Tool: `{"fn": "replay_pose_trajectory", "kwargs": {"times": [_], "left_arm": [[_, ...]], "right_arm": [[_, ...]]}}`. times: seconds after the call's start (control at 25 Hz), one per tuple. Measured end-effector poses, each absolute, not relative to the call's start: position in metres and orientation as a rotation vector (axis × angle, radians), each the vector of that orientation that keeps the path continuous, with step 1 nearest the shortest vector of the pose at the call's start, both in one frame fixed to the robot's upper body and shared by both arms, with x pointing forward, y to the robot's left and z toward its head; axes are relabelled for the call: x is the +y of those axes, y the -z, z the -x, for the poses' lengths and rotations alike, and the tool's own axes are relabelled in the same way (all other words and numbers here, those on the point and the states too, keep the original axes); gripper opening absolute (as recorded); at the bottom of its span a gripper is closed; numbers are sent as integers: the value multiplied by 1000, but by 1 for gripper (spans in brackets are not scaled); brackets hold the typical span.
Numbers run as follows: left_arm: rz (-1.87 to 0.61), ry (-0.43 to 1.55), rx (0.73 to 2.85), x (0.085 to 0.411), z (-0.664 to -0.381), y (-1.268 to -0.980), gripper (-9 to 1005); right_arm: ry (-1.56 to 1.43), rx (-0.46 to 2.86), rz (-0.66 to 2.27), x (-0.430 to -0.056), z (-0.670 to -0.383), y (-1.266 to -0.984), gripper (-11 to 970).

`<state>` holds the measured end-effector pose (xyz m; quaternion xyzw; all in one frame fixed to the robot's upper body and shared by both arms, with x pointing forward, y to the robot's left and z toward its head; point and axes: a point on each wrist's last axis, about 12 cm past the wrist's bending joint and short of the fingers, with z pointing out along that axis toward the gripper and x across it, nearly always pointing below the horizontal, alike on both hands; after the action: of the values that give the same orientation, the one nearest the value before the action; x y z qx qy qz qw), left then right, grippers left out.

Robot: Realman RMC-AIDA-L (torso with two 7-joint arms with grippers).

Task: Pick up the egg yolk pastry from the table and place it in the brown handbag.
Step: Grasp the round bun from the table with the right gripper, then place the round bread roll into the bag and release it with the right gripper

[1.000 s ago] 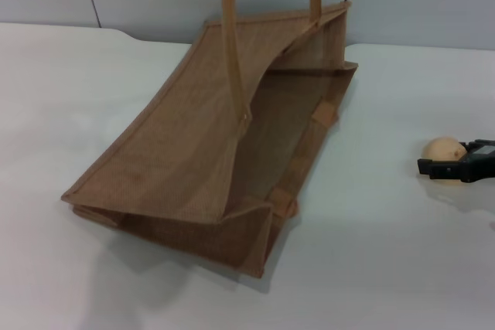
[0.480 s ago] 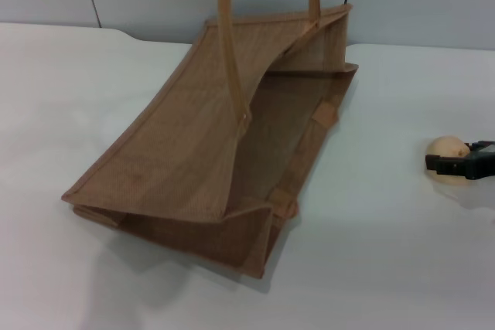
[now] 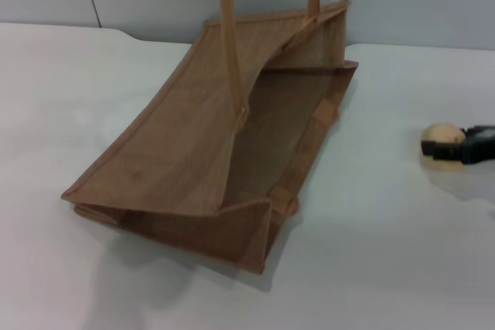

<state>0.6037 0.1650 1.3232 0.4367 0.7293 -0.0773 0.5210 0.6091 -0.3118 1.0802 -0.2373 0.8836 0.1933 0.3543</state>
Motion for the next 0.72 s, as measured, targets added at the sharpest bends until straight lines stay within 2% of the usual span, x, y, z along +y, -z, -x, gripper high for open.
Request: {"fn": "replay_pose_trajectory", "kwargs": {"times": [0.2,0.48,0.72], "left_arm": [[-1070,187,1709,154,-605,-1334,114],[-1124,199,1635,132,-604,-1351,113],[-1168,209,1584,114,-601,-1358,114]], "right_arm": [[-530,2201,658,-305,-621,-1106,687],[-673,2034,763,-273,-636,-1144,669],[-723,1970,895,-241,-643,-1156,668]]}}
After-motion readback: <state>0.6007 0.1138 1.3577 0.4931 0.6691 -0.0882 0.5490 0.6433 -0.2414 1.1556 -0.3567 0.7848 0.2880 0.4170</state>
